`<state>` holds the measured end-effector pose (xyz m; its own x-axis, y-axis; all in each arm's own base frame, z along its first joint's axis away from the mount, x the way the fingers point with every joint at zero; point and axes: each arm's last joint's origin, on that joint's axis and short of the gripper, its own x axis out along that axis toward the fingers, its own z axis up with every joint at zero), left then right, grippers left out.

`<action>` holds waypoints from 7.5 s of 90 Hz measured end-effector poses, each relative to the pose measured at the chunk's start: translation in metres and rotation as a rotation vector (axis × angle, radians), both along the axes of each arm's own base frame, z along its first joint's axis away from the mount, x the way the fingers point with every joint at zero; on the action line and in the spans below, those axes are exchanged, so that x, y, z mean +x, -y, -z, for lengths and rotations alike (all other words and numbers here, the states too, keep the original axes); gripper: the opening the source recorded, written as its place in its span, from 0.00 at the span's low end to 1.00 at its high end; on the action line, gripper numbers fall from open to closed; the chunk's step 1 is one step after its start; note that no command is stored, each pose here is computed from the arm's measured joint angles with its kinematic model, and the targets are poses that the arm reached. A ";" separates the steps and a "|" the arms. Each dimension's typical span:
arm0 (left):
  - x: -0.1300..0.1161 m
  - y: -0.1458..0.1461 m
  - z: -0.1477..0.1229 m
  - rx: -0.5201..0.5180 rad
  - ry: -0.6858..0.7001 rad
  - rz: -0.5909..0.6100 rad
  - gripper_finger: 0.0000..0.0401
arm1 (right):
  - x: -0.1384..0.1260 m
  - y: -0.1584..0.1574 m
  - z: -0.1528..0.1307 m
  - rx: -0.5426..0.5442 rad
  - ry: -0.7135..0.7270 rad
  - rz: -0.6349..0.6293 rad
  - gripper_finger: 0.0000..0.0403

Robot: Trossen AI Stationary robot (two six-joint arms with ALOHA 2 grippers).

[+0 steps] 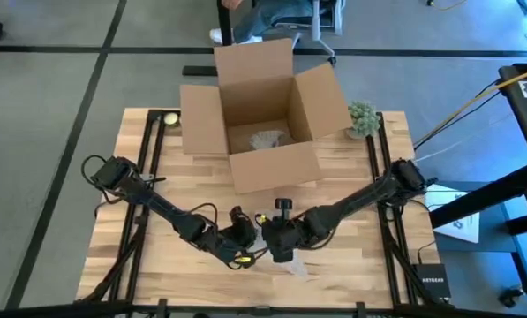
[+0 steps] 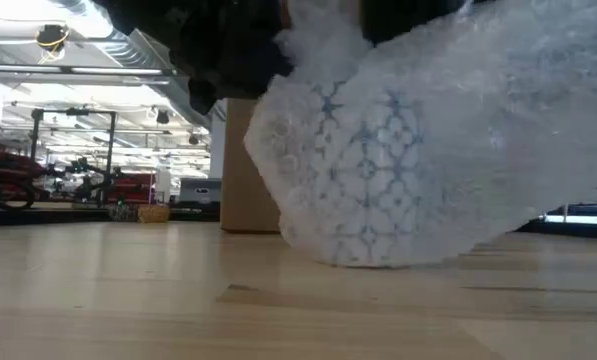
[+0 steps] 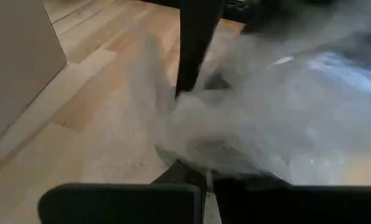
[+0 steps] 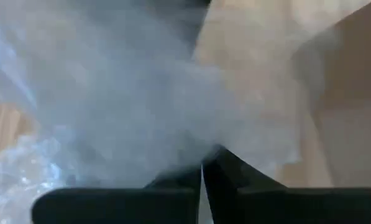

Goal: Wrap mug
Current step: Wrap the white patterned mug with the transparent bubble wrap

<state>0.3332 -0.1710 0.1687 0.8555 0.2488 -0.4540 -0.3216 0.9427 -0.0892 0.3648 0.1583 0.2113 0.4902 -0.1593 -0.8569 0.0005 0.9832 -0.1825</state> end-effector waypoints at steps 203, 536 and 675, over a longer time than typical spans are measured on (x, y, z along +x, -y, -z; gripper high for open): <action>0.007 -0.003 -0.002 0.007 0.049 0.001 0.00 | -0.101 0.000 -0.037 -0.018 0.156 -0.067 0.00; 0.018 -0.027 -0.002 -0.137 0.025 -0.017 0.00 | -0.011 0.026 -0.044 0.104 -0.076 -0.128 0.00; 0.018 -0.027 -0.002 -0.133 0.025 -0.014 0.00 | -0.044 -0.028 -0.012 -0.209 0.387 -0.091 0.00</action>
